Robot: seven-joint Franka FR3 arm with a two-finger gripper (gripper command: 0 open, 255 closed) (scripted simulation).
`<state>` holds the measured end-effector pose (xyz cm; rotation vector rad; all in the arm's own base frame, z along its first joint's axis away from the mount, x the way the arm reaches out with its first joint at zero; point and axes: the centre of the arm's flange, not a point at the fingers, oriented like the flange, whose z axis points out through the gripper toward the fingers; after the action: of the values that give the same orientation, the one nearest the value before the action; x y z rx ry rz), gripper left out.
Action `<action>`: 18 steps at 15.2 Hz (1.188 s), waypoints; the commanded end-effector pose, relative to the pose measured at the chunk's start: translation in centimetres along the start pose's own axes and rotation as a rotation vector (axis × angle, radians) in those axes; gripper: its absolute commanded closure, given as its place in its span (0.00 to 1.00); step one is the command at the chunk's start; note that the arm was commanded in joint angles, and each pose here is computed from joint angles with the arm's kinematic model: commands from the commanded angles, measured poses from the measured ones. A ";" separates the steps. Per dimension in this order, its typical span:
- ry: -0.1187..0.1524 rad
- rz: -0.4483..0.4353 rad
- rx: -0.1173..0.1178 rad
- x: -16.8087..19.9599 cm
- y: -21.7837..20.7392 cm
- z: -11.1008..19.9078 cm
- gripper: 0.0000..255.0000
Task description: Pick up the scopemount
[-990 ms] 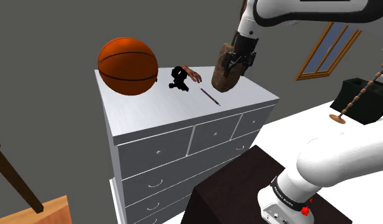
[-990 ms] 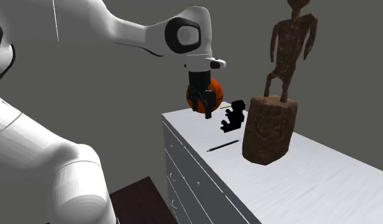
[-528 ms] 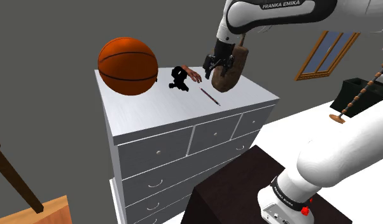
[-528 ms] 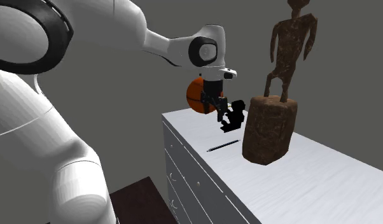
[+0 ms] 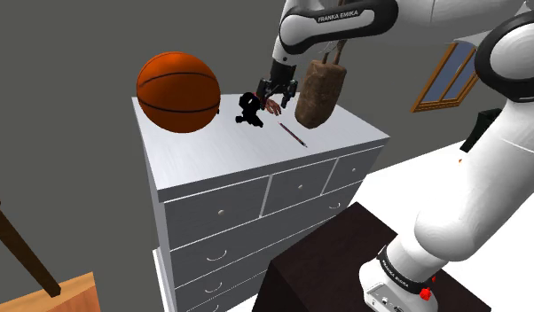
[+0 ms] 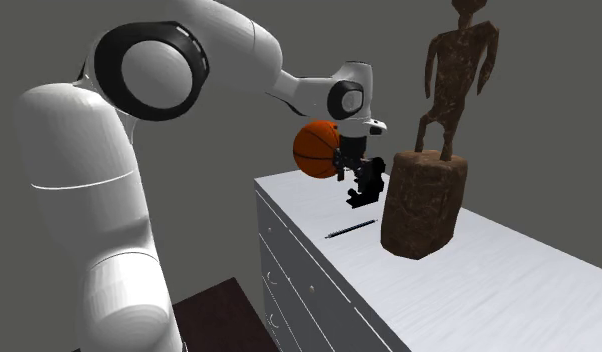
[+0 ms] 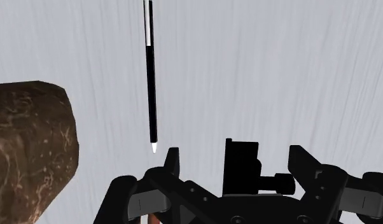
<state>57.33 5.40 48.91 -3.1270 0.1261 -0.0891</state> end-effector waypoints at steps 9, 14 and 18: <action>0.002 -0.014 0.021 5.4 -2.2 5.1 0.00; 0.002 -0.014 0.021 5.3 -2.2 7.0 0.00; 0.002 -0.014 0.021 5.3 -2.1 7.0 1.00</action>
<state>63.19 7.20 42.24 -3.1066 0.1013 -0.0942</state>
